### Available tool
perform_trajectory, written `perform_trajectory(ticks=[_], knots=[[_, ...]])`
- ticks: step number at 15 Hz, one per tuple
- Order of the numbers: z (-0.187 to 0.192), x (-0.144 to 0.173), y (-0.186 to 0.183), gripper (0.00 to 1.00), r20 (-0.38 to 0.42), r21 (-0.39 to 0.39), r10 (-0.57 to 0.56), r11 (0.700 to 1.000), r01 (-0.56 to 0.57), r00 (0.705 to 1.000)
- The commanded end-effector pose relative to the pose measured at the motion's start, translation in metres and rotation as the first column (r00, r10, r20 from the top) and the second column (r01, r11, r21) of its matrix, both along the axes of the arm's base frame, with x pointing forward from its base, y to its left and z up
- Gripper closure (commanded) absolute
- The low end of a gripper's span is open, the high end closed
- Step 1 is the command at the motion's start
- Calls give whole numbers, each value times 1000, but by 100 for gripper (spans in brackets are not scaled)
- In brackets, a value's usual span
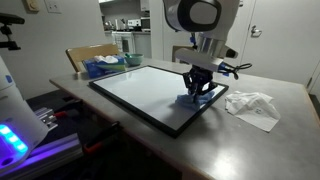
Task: Use the blue cloth to wipe the whiteboard
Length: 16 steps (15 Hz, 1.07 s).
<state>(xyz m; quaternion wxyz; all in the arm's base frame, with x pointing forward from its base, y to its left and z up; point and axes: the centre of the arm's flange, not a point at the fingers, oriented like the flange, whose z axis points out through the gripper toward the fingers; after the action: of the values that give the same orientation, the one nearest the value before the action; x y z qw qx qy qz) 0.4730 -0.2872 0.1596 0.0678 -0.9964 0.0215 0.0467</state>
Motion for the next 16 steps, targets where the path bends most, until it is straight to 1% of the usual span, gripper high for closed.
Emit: perform_trajectory(ticks=[1, 7, 16], knots=[[-11, 30, -9, 97, -31, -8, 13, 1000, -13, 999], [-12, 62, -17, 97, -48, -13, 45, 999, -45, 998], [-11, 104, -23, 97, -46, -14, 81, 997, -81, 996]])
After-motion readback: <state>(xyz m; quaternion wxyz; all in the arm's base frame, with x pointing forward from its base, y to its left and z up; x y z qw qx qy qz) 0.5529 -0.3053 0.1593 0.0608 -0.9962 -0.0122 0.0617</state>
